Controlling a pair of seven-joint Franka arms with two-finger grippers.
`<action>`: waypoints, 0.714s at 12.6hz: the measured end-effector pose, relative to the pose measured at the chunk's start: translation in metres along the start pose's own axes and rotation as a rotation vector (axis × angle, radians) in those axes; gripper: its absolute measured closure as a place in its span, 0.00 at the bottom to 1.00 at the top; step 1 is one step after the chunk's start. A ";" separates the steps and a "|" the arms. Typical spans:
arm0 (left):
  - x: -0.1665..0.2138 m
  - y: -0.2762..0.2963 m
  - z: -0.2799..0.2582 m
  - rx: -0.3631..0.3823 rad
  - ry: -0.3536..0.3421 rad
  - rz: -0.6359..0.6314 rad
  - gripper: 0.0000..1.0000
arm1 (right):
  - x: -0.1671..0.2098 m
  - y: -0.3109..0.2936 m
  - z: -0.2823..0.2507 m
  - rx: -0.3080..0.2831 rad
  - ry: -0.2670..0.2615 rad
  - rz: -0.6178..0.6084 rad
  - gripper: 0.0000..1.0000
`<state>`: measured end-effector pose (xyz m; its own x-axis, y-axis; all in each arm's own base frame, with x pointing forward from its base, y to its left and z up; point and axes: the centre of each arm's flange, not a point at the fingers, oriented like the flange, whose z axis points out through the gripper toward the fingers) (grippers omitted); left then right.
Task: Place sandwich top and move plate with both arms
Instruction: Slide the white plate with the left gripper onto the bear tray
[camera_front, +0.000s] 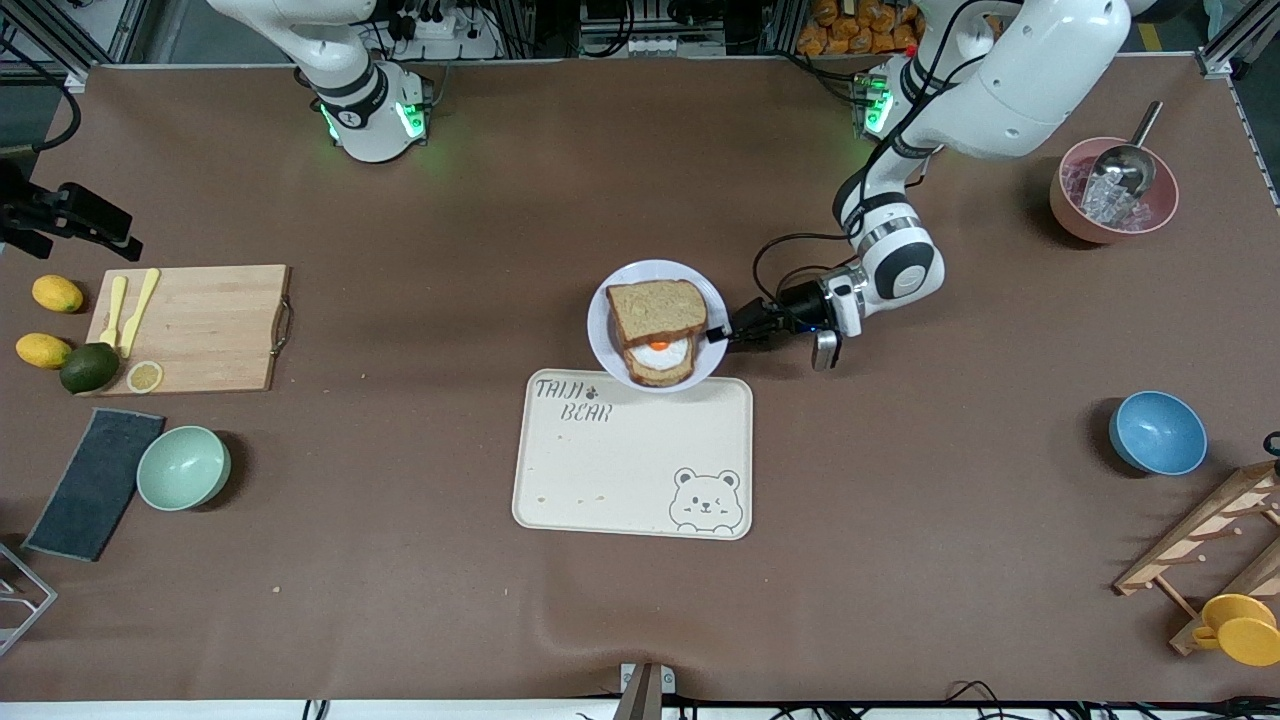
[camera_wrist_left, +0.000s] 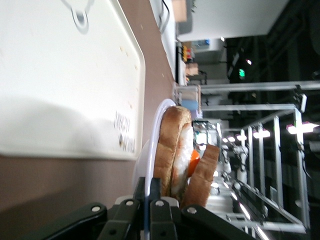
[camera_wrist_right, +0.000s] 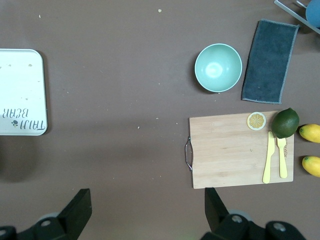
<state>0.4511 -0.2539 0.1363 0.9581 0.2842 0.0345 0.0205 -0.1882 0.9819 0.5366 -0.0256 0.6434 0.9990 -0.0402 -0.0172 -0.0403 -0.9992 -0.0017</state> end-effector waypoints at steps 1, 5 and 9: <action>0.014 0.007 0.000 0.035 0.023 -0.006 0.95 | 0.000 -0.001 0.000 0.000 0.000 -0.001 0.00; 0.069 0.036 0.003 0.153 0.135 -0.065 0.95 | 0.000 -0.001 0.000 0.000 -0.001 -0.002 0.00; 0.098 0.044 0.022 0.128 0.187 -0.126 0.95 | 0.000 0.000 0.000 0.000 -0.001 0.001 0.00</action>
<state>0.5519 -0.2556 0.1788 0.8767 0.4793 -0.0411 0.1838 -0.2547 0.9494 0.5364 -0.0259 0.6432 0.9990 -0.0410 -0.0187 -0.0410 -0.9992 -0.0015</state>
